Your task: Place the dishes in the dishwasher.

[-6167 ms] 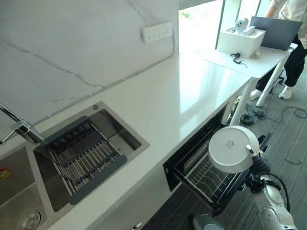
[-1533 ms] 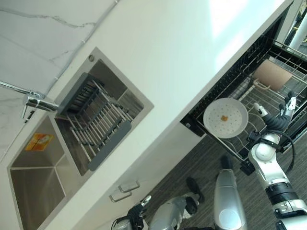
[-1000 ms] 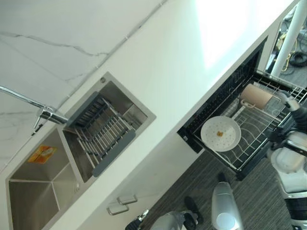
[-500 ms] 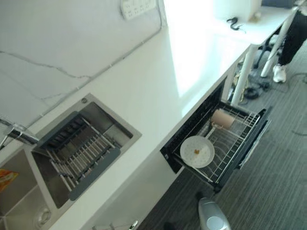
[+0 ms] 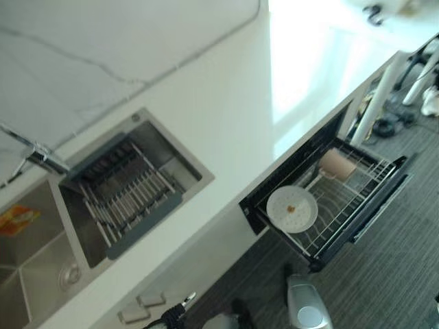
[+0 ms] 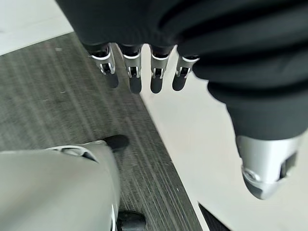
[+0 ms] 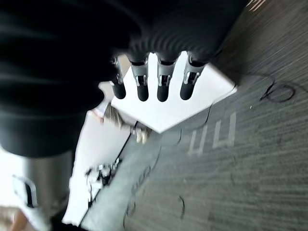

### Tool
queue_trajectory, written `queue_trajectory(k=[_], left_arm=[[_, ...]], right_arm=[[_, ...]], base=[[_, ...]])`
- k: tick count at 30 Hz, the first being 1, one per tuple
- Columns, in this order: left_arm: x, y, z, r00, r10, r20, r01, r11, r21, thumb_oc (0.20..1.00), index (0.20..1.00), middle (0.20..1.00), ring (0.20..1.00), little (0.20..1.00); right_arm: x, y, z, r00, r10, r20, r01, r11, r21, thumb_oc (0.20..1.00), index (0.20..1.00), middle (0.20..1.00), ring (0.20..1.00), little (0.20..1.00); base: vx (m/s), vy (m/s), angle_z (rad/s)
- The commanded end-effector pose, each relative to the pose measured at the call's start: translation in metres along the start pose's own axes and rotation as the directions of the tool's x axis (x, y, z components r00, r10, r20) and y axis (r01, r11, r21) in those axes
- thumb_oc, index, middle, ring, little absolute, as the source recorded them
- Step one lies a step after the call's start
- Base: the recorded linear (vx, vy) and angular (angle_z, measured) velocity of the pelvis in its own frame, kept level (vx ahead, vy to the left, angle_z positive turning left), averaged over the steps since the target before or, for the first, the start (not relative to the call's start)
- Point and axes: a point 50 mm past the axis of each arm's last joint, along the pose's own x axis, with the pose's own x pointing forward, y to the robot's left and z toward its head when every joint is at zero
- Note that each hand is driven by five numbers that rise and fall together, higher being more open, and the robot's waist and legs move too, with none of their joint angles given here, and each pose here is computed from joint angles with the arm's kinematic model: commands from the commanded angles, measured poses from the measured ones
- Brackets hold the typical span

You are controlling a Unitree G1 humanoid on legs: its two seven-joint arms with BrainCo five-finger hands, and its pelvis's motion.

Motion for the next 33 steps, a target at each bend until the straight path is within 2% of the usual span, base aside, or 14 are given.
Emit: queue_trajectory(k=[1, 8, 17, 25, 26, 27, 33], left_arm=[[-0.005, 0.025, 0.018, 0.996, 0.055, 0.074, -0.055, 0.998, -0.003, 1.0, 1.0, 1.0, 1.0, 1.0], [-0.007, 0.022, 0.058, 0.976, 0.02, 0.216, -0.029, 0.999, 0.041, 1.0, 1.0, 1.0, 1.0, 1.0], [-0.009, 0.016, 0.084, 0.961, 0.008, 0.277, -0.03, 0.997, 0.075, 1.0, 1.0, 1.0, 1.0, 1.0], [-0.011, 0.022, 0.083, 0.959, 0.015, 0.284, -0.039, 0.996, 0.079, 1.0, 1.0, 1.0, 1.0, 1.0], [-0.013, 0.026, 0.081, 0.956, 0.01, 0.294, -0.036, 0.996, 0.084, 1.0, 1.0, 1.0, 1.0, 1.0], [-0.013, 0.026, 0.081, 0.954, 0.003, 0.301, -0.033, 0.995, 0.093, 1.0, 1.0, 1.0, 1.0, 1.0], [-0.015, 0.026, 0.08, 0.94, -0.026, 0.339, -0.012, 0.994, 0.109, 1.0, 1.0, 1.0, 1.0, 1.0]], right_arm=[[-0.001, 0.026, 0.016, 0.986, 0.134, 0.1, -0.121, 0.985, -0.122, 1.0, 1.0, 1.0, 1.0, 1.0], [-0.018, 0.081, 0.041, 0.918, 0.347, 0.19, -0.289, 0.916, -0.278, 1.0, 1.0, 1.0, 1.0, 1.0], [-0.027, 0.117, 0.078, 0.859, 0.426, 0.284, -0.35, 0.893, -0.283, 1.0, 1.0, 1.0, 1.0, 1.0], [-0.025, 0.138, 0.153, 0.738, 0.456, 0.498, -0.378, 0.89, -0.255, 1.0, 1.0, 1.0, 1.0, 1.0], [-0.023, 0.142, 0.209, 0.66, 0.424, 0.621, -0.356, 0.904, -0.238, 1.0, 1.0, 1.0, 1.0, 1.0], [-0.024, 0.141, 0.233, 0.622, 0.408, 0.669, -0.352, 0.908, -0.226, 1.0, 1.0, 1.0, 1.0, 1.0], [-0.036, 0.142, 0.303, 0.484, 0.378, 0.789, -0.309, 0.918, -0.251, 1.0, 1.0, 1.0, 1.0, 1.0]], base=[[-0.05, -0.069, 0.34], [-0.04, -0.07, 0.34], [0.0, -0.04, 0.28], [0.03, -0.002, 0.22], [0.08, 0.002, 0.2], [0.09, 0.002, 0.04], [0.05, 0.008, 0.19]])
